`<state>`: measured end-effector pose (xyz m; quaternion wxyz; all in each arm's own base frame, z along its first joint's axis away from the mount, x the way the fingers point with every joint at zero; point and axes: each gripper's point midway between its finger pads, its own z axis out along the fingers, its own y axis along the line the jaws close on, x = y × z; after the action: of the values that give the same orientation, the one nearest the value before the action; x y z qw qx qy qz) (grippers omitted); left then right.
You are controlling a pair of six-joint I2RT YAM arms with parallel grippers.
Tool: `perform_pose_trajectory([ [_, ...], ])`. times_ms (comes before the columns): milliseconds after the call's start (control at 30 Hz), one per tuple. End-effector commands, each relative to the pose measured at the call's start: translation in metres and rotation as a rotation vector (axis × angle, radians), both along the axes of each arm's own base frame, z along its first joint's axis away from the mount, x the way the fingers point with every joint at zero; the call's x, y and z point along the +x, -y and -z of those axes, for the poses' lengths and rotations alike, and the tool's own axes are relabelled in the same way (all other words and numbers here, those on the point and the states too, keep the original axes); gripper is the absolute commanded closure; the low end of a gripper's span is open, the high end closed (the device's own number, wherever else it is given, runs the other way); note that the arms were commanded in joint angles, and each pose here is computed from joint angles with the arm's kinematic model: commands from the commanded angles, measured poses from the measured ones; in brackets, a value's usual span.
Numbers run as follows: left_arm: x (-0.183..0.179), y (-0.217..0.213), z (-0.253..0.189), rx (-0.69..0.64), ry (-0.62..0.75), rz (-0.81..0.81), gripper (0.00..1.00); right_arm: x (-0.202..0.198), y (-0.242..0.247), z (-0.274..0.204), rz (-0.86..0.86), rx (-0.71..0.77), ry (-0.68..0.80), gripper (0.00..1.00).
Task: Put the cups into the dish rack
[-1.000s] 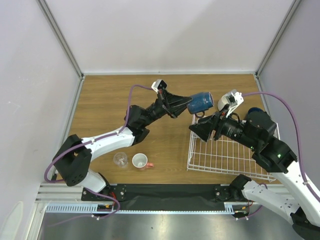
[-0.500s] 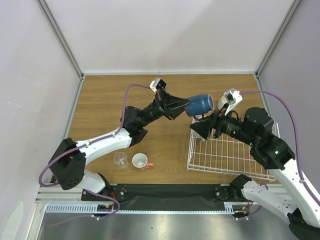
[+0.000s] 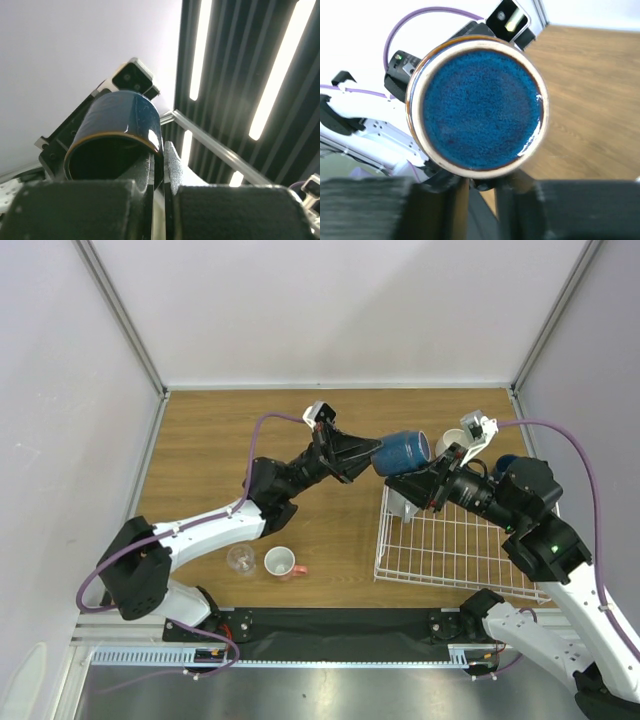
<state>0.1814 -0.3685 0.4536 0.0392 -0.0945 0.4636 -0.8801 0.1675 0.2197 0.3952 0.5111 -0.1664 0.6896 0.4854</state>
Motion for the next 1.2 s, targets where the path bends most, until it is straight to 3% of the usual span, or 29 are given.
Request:
perform_pose_trajectory([
  [0,-0.035,-0.038,-0.048,-0.208,-0.046,0.179,1.0,0.001,-0.007,-0.028,-0.031,0.091,0.043,0.85],
  [67,-0.036,-0.038,-0.048,-0.206,-0.043,0.182,1.0,0.002,-0.007,-0.026,-0.028,0.086,0.035,1.0],
  [200,-0.039,-0.041,-0.047,-0.218,-0.036,0.189,0.97,0.006,-0.005,-0.022,-0.005,0.085,0.014,1.0],
  [233,-0.039,-0.042,-0.046,-0.223,-0.033,0.187,0.7,0.009,-0.003,-0.02,0.014,0.084,0.003,1.0],
  [267,-0.04,-0.042,-0.042,-0.218,-0.033,0.186,0.54,0.01,-0.002,-0.015,0.024,0.072,-0.016,1.0],
  [300,-0.04,-0.042,-0.039,-0.212,-0.034,0.181,0.45,0.012,0.0,-0.012,0.041,0.065,-0.03,1.0],
  [400,-0.04,-0.041,-0.023,-0.15,-0.058,0.161,0.07,0.018,0.007,0.002,0.106,0.03,-0.08,1.0],
  [433,-0.037,-0.043,-0.018,-0.136,-0.063,0.144,0.01,0.018,0.011,0.004,0.126,0.024,-0.085,1.0],
  [600,-0.032,-0.056,0.017,0.04,-0.057,0.057,0.0,0.033,0.042,0.032,0.325,-0.057,-0.174,1.0],
  [633,-0.016,-0.047,0.054,0.217,-0.151,0.046,0.01,0.034,0.048,0.048,0.365,-0.107,-0.224,1.0],
  [700,-0.019,-0.055,0.069,0.392,-0.073,-0.018,0.0,0.043,0.066,0.06,0.481,-0.158,-0.259,1.0],
  [733,-0.007,-0.06,0.118,0.606,-0.224,-0.029,0.0,0.042,0.076,0.077,0.524,-0.216,-0.309,1.0],
  [767,-0.005,-0.067,0.113,0.675,-0.115,-0.083,0.0,0.046,0.085,0.087,0.583,-0.248,-0.343,1.0],
  [833,0.004,-0.083,0.129,0.831,-0.16,-0.129,0.0,0.048,0.108,0.11,0.713,-0.319,-0.421,1.0],
  [967,0.013,-0.097,0.144,1.094,-0.044,-0.17,0.0,0.052,0.132,0.139,0.825,-0.393,-0.514,1.0],
  [1067,0.022,-0.11,0.143,1.209,-0.014,-0.234,0.0,0.053,0.144,0.152,0.871,-0.452,-0.539,1.0],
  [1167,0.022,-0.117,0.138,1.193,-0.014,-0.286,0.0,0.058,0.15,0.162,0.895,-0.513,-0.537,1.0],
])
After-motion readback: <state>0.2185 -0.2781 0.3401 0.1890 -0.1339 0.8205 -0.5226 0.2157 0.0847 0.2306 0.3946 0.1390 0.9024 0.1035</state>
